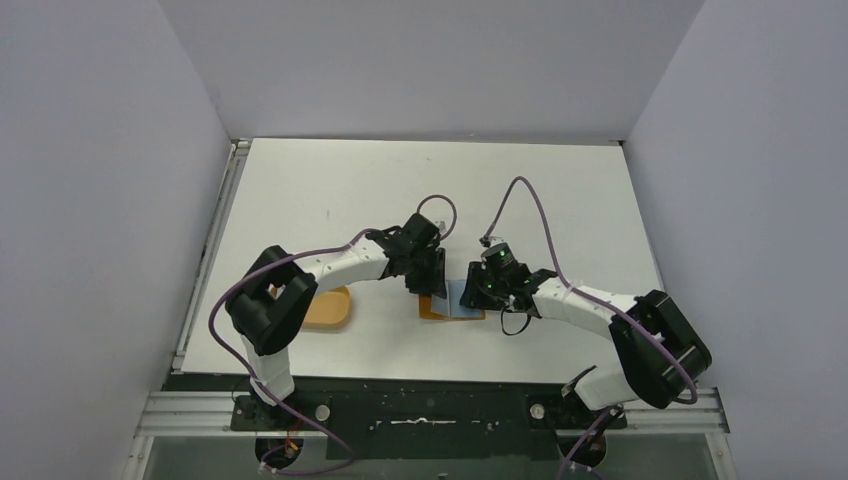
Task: Put the credit cards into the card holder
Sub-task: Open the card holder at the center of the board.
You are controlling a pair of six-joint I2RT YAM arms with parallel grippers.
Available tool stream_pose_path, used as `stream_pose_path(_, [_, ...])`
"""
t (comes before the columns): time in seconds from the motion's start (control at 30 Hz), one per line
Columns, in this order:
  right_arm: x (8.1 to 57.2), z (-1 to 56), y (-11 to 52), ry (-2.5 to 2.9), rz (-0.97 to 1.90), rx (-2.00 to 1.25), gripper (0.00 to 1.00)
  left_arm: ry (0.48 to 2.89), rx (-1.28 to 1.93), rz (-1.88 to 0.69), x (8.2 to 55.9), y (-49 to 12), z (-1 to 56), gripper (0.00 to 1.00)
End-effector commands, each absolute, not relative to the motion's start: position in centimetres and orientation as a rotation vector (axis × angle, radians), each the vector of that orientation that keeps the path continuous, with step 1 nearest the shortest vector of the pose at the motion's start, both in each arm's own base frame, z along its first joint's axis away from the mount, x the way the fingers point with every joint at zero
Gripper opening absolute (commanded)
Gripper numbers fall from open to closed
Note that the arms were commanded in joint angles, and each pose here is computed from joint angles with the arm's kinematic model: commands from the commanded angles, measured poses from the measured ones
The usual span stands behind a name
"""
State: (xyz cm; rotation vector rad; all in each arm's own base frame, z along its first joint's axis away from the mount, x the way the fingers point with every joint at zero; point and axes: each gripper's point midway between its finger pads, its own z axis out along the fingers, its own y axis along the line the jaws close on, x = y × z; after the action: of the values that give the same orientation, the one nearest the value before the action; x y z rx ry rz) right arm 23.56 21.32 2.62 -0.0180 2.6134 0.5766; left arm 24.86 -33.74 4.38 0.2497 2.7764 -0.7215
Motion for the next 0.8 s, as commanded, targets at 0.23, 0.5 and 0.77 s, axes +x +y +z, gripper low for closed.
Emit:
stream_pose_path(0.23, [24.9,3.0,21.7,2.530,0.553,0.010,0.31,2.654,0.213,-0.696,25.3,-31.4,11.4,0.42])
stream_pose_path(0.5, [25.0,3.4,22.1,2.519,0.553,0.006,0.31,2.504,0.217,-0.934,24.6,-34.7,16.5,0.43])
stream_pose_path(0.77, [24.8,5.2,21.6,2.489,0.538,0.035,0.34,2.576,0.150,-1.035,25.6,-37.9,12.0,0.36])
